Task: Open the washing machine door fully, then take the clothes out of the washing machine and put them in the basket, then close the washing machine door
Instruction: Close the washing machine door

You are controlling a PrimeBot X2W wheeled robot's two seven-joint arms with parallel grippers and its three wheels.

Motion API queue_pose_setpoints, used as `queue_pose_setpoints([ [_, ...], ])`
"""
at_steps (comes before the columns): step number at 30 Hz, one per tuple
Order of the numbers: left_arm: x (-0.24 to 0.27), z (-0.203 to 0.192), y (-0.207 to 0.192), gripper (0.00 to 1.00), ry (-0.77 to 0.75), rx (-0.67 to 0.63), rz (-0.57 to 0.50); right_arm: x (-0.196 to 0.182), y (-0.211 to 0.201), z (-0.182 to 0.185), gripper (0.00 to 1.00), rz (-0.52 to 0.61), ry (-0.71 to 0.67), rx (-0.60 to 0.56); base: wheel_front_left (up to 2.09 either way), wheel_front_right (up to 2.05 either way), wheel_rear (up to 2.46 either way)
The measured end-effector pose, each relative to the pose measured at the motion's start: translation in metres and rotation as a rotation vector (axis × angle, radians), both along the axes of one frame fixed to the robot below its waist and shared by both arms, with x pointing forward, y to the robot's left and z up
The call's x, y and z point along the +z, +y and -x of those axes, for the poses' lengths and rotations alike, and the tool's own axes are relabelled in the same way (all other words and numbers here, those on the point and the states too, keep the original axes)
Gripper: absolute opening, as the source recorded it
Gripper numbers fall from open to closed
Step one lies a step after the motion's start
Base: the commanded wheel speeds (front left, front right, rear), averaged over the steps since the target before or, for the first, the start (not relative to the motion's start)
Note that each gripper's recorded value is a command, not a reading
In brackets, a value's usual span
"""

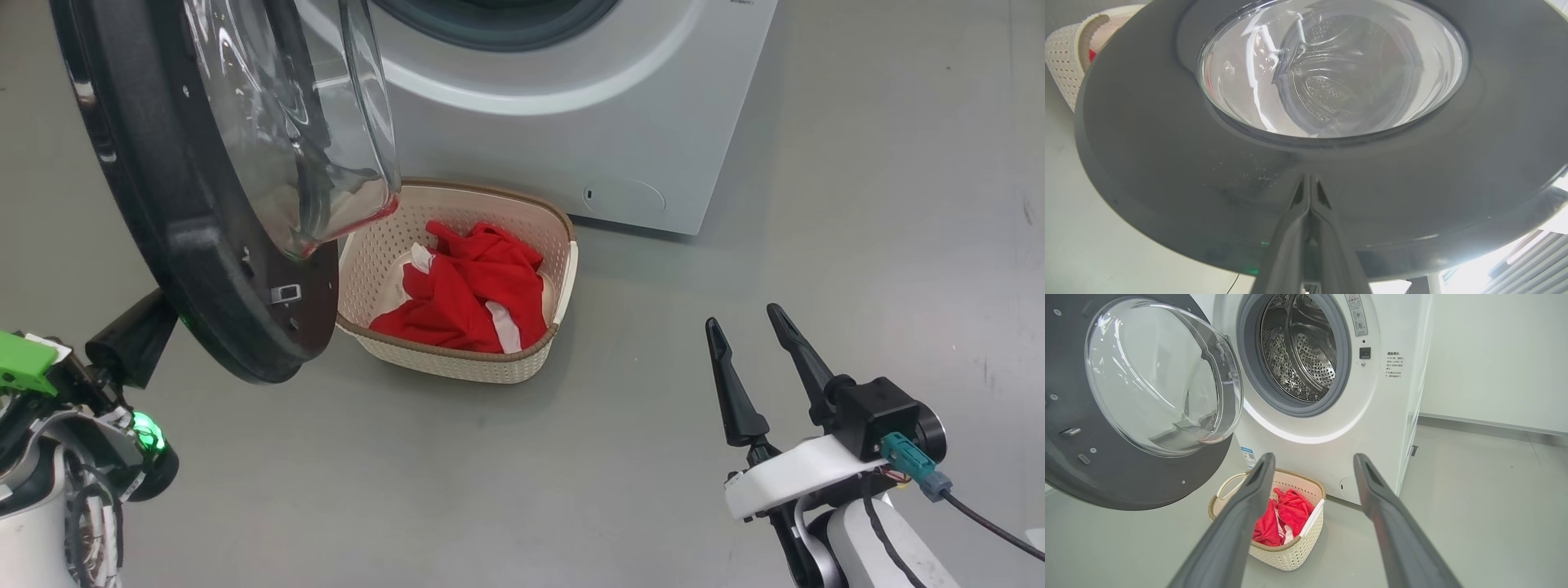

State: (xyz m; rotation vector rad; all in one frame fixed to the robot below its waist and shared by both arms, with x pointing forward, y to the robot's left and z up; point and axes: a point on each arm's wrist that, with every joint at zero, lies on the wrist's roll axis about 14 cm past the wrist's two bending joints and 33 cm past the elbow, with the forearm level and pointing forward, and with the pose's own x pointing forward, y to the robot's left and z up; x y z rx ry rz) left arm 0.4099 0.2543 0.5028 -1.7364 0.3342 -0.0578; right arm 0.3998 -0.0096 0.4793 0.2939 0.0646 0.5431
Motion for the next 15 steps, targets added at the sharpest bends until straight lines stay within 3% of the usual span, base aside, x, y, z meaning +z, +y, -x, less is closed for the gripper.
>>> queue_pose_setpoints([
  [15, 0.004, -0.013, -0.053, 0.00, -0.037, -0.148, 0.071, 0.001, -0.019, 0.005, 1.00, 0.006, 0.003, -0.060, 0.00, 0.00, 0.00],
])
